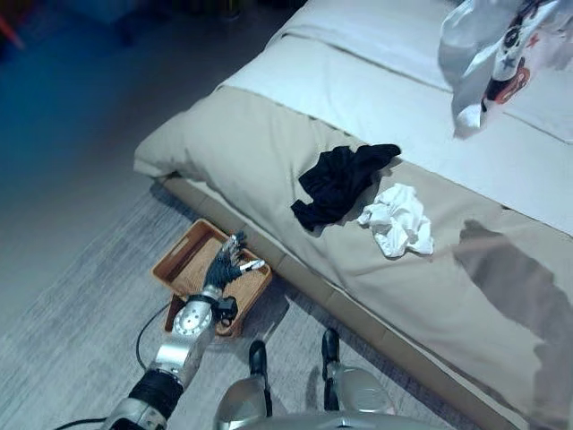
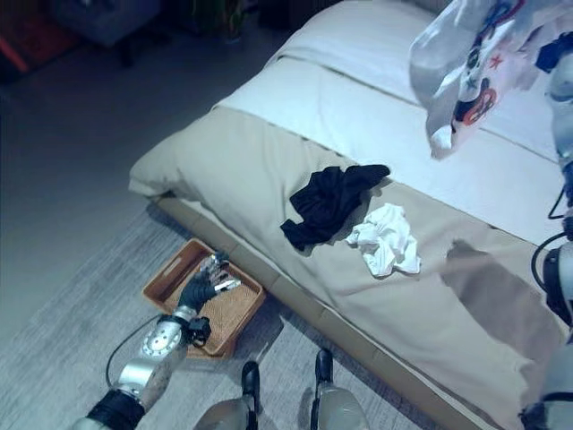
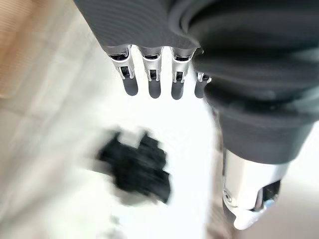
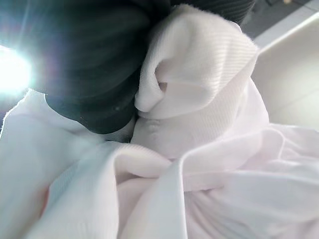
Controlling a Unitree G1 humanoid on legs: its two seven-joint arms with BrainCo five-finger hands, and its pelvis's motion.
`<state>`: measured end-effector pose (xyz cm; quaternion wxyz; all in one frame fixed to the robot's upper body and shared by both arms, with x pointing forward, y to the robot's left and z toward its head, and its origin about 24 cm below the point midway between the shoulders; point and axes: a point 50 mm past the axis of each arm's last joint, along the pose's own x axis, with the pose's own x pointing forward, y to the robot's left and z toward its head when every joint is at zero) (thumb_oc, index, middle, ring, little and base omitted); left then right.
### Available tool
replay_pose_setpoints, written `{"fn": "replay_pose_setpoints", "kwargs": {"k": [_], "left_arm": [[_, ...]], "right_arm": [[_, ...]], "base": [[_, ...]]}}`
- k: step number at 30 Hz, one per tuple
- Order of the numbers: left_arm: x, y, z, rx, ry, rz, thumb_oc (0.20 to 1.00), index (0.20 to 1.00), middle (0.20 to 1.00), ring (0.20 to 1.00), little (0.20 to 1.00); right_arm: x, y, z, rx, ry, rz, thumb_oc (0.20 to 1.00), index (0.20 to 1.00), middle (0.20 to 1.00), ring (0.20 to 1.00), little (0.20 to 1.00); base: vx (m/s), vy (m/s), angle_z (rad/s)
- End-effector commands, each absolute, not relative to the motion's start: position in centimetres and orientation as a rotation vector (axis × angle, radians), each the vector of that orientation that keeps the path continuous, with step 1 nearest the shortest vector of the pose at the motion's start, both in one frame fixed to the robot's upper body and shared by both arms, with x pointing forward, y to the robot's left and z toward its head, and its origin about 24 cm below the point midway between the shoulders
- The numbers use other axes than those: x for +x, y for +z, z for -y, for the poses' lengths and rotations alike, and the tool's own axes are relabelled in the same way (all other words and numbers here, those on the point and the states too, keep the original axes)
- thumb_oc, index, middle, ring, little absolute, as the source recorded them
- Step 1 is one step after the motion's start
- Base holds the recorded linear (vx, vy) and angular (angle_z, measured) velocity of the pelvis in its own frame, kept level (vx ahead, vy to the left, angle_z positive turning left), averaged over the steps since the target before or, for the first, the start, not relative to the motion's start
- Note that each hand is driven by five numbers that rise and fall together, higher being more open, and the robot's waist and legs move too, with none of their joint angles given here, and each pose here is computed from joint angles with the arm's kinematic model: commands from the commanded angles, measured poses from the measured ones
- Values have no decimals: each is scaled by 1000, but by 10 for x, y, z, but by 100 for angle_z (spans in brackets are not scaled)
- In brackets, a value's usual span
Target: Pick up clothes into the bucket
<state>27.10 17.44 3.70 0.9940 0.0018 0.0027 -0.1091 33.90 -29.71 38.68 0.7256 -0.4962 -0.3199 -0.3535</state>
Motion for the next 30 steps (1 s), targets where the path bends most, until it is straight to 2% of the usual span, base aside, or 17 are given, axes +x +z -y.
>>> {"fn": "replay_pose_setpoints", "kwargs": {"k": [1,4,5,9,11,15,19,30], "left_arm": [[293,103,-162,65,-310,265,1000,1000,1000,1000,1000],[300,125,-153,118,-336,348,1000,1000,1000,1000,1000],[308,146,-140,168,-361,425,1000,1000,1000,1000,1000],[319,165,-122,205,-398,488,1000,1000,1000,1000,1000],[325,174,-109,254,-418,513,1000,1000,1000,1000,1000],[331,175,-98,311,-440,512,1000,1000,1000,1000,1000],[338,165,-84,363,-472,459,1000,1000,1000,1000,1000],[341,147,-54,386,-560,382,1000,1000,1000,1000,1000]], "right_arm": [[342,376,264,-1135,-536,781,200,200,200,200,200],[341,360,259,-1150,-443,760,200,200,200,200,200],[340,342,250,-1154,-325,740,200,200,200,200,200],[340,314,243,-1128,-182,678,200,200,200,200,200],[333,296,230,-1092,-32,660,200,200,200,200,200],[326,284,217,-1031,96,651,200,200,200,200,200],[314,280,187,-954,267,710,200,200,200,200,200],[287,292,137,-766,442,932,200,200,200,200,200]], "base": [[66,-23,-7],[67,-20,-10],[34,-15,-9],[10,-4,-2],[0,0,0],[0,0,0],[0,0,0],[0,1,3]]}}
